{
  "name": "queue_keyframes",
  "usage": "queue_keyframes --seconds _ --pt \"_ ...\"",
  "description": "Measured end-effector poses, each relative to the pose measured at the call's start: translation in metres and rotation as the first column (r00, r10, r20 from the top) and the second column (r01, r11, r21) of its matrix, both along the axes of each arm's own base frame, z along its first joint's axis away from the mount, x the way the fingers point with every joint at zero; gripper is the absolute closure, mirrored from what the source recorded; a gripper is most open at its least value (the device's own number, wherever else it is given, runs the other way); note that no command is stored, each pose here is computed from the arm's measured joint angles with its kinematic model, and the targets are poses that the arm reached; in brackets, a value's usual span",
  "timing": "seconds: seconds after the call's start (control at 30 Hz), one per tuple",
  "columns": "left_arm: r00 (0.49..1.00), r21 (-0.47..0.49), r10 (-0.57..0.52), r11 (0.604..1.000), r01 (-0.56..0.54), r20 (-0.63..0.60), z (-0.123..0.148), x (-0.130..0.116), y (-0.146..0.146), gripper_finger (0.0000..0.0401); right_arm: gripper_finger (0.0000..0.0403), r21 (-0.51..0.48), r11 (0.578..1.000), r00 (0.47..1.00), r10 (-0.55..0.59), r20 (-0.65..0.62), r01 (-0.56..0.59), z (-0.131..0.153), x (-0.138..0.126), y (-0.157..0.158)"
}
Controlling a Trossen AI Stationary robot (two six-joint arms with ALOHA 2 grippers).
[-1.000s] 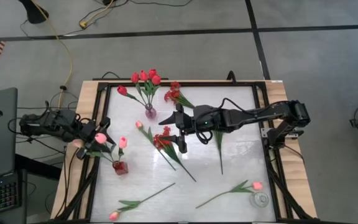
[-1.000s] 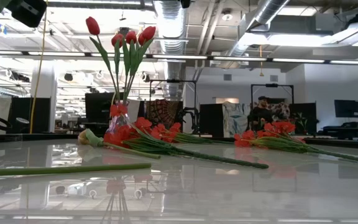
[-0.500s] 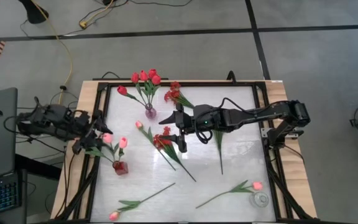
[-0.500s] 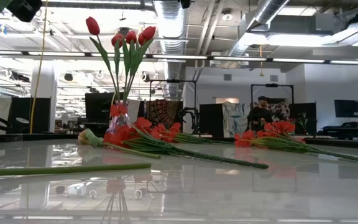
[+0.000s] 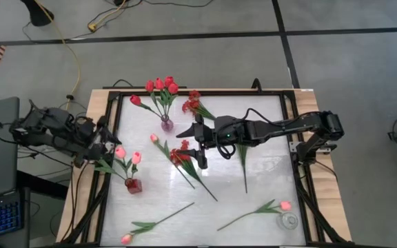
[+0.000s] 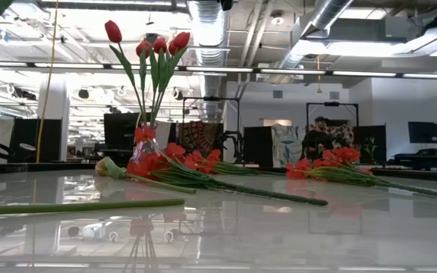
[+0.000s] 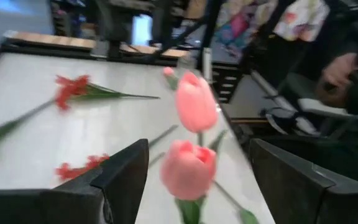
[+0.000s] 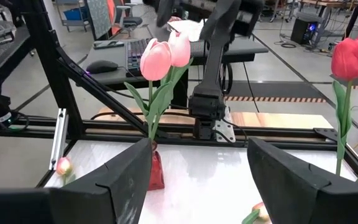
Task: Sort flowers into vase by color
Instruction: Put the pink tulip into the red vase
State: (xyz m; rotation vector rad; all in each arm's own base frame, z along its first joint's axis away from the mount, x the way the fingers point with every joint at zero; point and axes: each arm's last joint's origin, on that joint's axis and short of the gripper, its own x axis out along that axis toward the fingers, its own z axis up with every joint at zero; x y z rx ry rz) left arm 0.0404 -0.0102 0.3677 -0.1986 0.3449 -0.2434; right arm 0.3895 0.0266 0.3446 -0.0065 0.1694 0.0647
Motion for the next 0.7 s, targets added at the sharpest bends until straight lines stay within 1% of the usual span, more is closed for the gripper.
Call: queue_keyframes --seconds 0.07,0.17,0.3,0.37,0.43,0.53,0.7 --pt "0.999 0.041 0.042 0.998 -0.042 0.005 0.012 0.001 0.001 0.0136 0.0112 0.013 1.0 1.0 -0.005 -0.011 0.005 -0.001 0.0 0.0" --pt "0.994 0.088 0.112 0.99 -0.113 0.018 0.027 0.006 0.003 0.0136 0.0112 0.057 0.997 0.998 -0.052 -0.041 0.054 -0.004 0.0 -0.004" --pt "0.971 0.122 0.235 0.964 -0.237 0.034 0.043 0.016 0.005 0.0136 0.0112 0.103 0.989 0.99 -0.091 -0.112 0.103 -0.01 -0.002 -0.01" --pt "0.96 0.143 0.278 0.949 -0.281 0.037 0.049 0.022 0.006 0.0136 0.0112 0.142 0.982 0.983 -0.104 -0.153 0.126 -0.013 -0.003 -0.012" --pt "0.96 0.174 0.277 0.944 -0.279 0.033 0.051 0.031 0.004 0.0136 0.0112 0.182 0.972 0.973 -0.111 -0.203 0.149 -0.017 -0.004 -0.012" --pt "0.968 0.232 0.252 0.941 -0.246 0.005 0.05 0.045 0.001 0.0136 0.0112 0.231 0.955 0.955 -0.119 -0.272 0.185 -0.023 -0.007 -0.011" --pt "0.98 0.317 0.198 0.932 -0.176 -0.039 0.045 0.071 -0.004 0.0136 0.0112 0.241 0.953 0.941 -0.099 -0.323 0.183 -0.028 -0.01 0.0"
